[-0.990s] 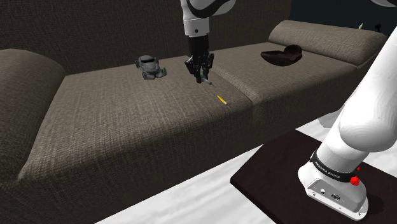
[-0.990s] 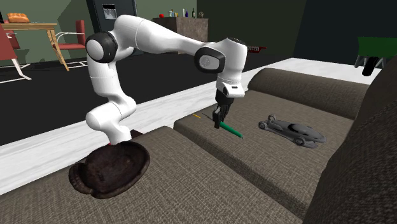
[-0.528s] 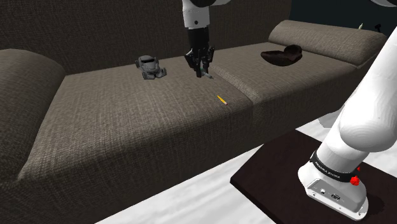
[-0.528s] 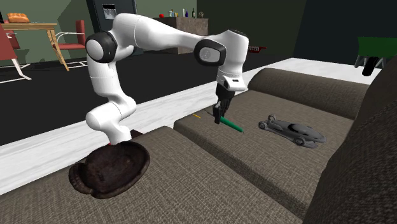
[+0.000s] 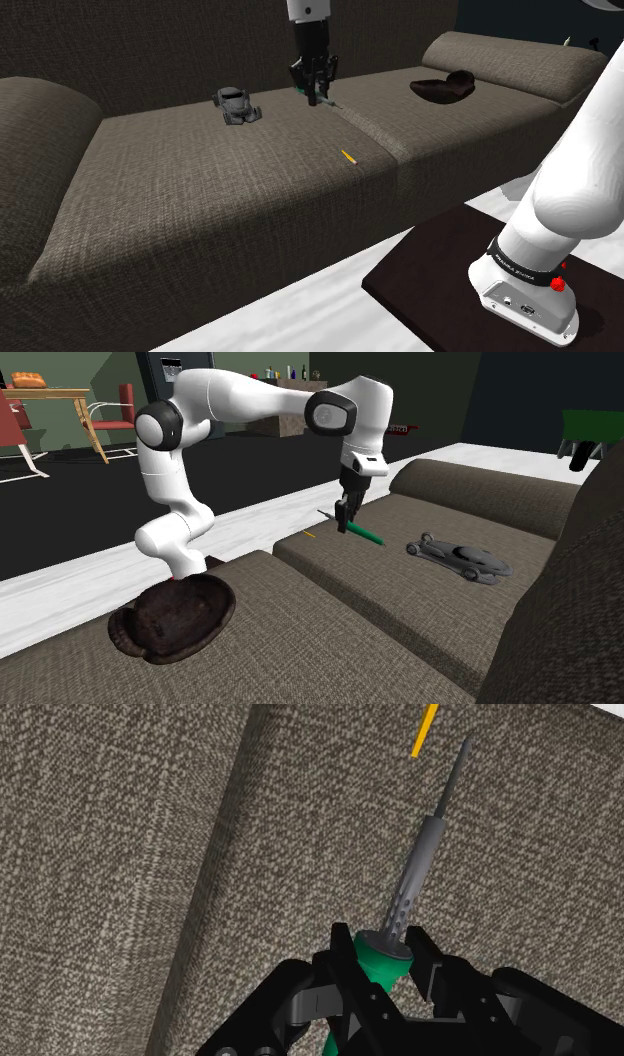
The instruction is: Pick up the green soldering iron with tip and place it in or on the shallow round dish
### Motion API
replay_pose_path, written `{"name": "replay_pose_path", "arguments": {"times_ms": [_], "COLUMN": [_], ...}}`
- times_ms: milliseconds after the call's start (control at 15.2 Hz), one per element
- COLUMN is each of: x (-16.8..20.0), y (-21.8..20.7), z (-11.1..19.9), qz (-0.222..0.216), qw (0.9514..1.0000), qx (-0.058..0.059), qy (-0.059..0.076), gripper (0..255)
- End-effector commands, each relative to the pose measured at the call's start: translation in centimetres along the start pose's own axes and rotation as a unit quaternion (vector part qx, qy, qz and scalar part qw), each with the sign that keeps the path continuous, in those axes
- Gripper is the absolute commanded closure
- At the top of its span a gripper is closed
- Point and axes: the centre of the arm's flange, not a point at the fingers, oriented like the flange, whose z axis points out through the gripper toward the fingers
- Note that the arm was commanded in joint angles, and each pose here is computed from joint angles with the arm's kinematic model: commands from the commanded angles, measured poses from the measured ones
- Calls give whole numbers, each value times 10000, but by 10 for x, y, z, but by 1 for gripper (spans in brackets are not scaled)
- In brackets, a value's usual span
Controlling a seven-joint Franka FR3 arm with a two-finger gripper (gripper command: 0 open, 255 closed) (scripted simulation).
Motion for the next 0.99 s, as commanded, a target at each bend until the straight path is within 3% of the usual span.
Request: {"name": "replay_pose_path", "arguments": {"times_ms": [0,924], "x": [-1,-11], "y": [0,2], "z": [-11,-84], "qz": [0,0], "qw": [10000,10000], "qx": [0,0], "qy": [-1,-1], "gripper": [255,255]}}
